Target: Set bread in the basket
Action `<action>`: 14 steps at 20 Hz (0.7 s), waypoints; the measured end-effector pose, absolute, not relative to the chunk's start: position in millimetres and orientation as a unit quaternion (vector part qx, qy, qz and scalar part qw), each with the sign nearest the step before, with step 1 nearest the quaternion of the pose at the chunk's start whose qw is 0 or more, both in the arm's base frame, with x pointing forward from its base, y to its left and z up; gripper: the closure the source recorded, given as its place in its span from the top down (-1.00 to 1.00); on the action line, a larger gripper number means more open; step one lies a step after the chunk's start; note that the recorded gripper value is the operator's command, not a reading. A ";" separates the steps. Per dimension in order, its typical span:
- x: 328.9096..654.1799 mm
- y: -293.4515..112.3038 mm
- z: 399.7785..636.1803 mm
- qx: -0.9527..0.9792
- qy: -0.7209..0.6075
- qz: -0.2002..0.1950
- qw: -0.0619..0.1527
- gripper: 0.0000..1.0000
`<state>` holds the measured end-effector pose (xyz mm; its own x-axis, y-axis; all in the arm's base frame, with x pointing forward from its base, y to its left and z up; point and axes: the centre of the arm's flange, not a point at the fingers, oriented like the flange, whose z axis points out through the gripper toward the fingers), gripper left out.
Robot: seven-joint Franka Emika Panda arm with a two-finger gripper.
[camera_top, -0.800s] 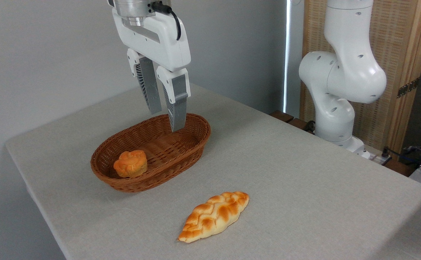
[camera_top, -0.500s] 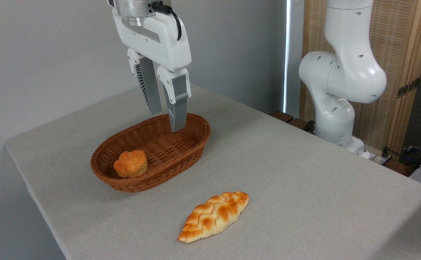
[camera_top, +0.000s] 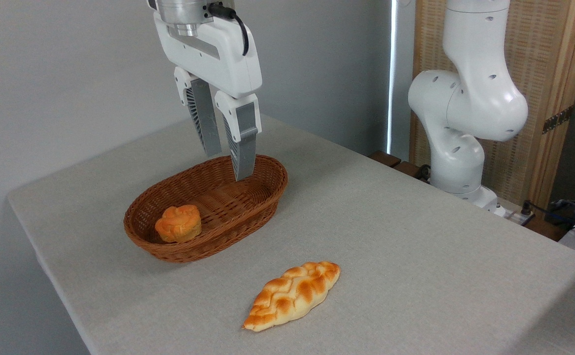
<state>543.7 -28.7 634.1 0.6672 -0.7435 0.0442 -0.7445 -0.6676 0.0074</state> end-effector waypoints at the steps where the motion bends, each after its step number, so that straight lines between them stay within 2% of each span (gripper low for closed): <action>1: 543.7 -28.7 634.1 0.913 -0.407 0.019 0.012 1.00; 14: 543.3 -28.7 625.5 0.920 -0.392 0.010 0.016 1.00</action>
<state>543.3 -28.7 625.5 0.6920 -0.7213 0.0304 -0.7219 -0.6916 0.0218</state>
